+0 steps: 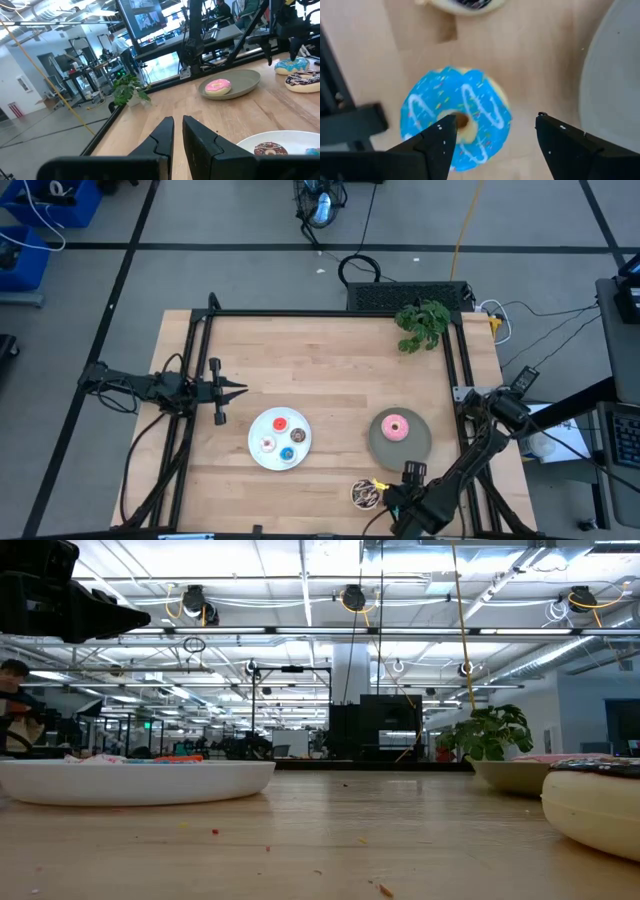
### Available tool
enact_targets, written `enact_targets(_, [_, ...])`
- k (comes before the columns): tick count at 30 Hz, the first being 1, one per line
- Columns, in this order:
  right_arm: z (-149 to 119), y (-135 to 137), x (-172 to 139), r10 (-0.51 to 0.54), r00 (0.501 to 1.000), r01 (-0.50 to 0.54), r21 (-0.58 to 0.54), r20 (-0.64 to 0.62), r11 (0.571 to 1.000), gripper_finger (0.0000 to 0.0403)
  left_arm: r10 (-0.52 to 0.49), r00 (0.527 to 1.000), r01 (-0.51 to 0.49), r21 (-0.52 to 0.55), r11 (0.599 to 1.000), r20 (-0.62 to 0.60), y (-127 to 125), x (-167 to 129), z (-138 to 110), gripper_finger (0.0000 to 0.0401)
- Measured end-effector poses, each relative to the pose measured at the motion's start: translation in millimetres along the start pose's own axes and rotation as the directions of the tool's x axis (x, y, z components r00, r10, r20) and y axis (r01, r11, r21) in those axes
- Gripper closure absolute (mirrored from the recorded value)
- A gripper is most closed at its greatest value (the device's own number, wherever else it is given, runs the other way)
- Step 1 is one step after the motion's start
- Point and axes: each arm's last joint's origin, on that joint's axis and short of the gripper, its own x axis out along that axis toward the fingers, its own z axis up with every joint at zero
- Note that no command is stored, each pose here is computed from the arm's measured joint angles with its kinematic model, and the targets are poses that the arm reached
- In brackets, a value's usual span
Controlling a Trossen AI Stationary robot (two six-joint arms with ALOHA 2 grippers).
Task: Pick & Place donuts
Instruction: Put the large blue donut on the gray plate
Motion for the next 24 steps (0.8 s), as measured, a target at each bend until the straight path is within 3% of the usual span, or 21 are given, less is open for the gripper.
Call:
enact_targets(9, [9, -8, 15, 0.078, 0.991, -0.076, 0.028, -0.106, 0.997, 0.0152, 0.000, 1.000, 0.000, 0.000, 1.000, 0.000, 0, 0, 0, 0.0354])
enact_targets(24, [-1, -7, 34, 0.110, 0.988, -0.111, -0.010, -0.109, 0.994, 0.0174, -0.001, 1.000, 0.001, 0.000, 1.000, -0.001, 0, 0, 0, 0.0354])
